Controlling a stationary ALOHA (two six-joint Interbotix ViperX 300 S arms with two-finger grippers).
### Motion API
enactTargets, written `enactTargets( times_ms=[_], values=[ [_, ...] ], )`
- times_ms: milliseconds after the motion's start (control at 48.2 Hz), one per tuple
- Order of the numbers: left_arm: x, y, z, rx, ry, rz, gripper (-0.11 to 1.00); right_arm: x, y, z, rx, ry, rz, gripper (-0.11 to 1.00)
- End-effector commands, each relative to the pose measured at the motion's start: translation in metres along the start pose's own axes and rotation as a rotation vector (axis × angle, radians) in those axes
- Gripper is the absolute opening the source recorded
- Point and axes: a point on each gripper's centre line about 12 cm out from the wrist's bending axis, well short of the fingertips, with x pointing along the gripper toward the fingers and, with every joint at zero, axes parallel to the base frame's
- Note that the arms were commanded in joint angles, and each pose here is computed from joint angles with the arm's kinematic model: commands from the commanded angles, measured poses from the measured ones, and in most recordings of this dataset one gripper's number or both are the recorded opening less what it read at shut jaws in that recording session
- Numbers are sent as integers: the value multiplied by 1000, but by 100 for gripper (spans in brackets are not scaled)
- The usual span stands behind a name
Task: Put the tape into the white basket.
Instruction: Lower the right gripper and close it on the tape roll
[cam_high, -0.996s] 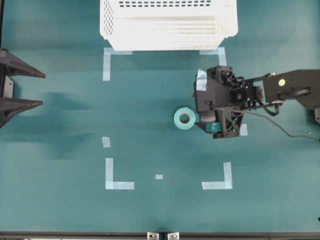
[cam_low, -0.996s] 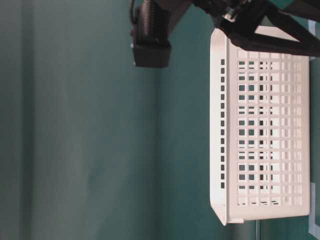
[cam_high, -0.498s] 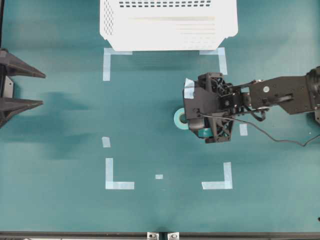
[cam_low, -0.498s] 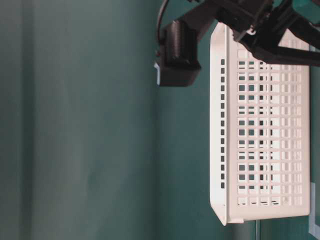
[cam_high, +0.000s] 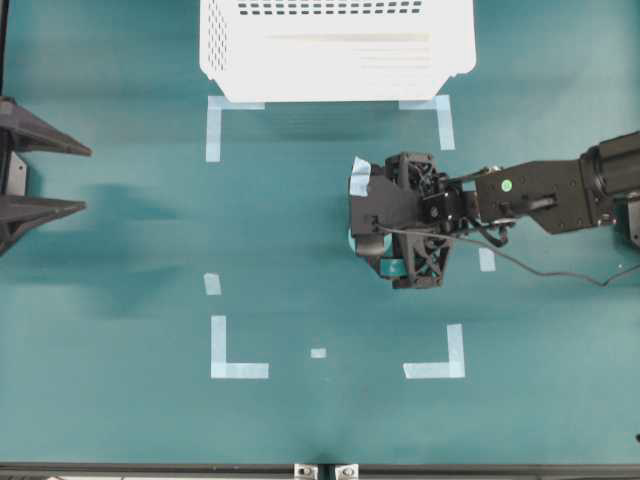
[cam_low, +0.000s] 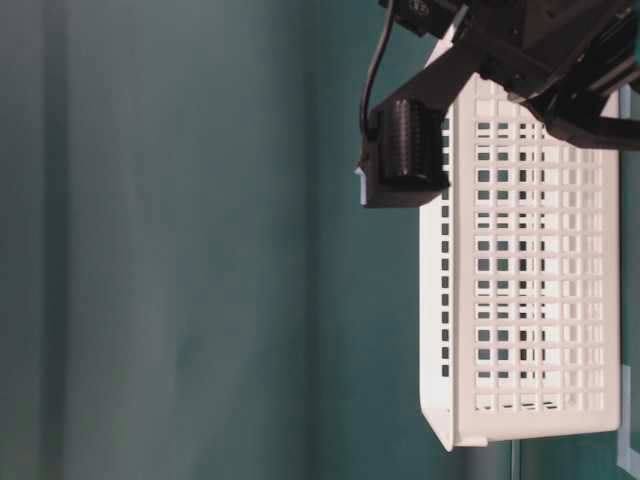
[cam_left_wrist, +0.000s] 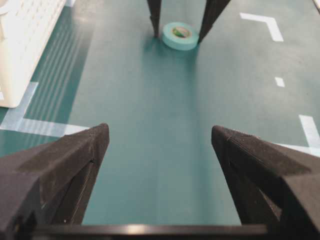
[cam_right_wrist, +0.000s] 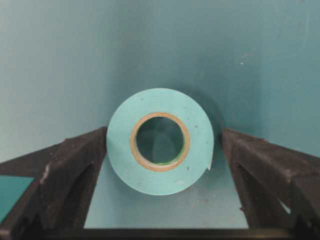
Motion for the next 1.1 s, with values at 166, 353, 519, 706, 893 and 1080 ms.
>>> enactTargets(
  times_ms=[166,353,519,706,893,1080],
  values=[
    [0,-1,5,3,-14,0,68,-3,3,7,1,-19,6,98],
    [0,0,5,2,-13,2,68,-4,3,9,1,-25,7,98],
    [0,0,5,2,-13,2,68,-5,6,13,-15,-24,7,81],
    [0,0,5,2,-14,2,68,-7,6,18,-12,-6,0,68],
    [0,0,5,2,-14,2,68,-24,8,32,-26,-56,6,68],
    [0,0,5,2,-14,2,68,-77,15,68,-29,-159,21,68]
  ],
)
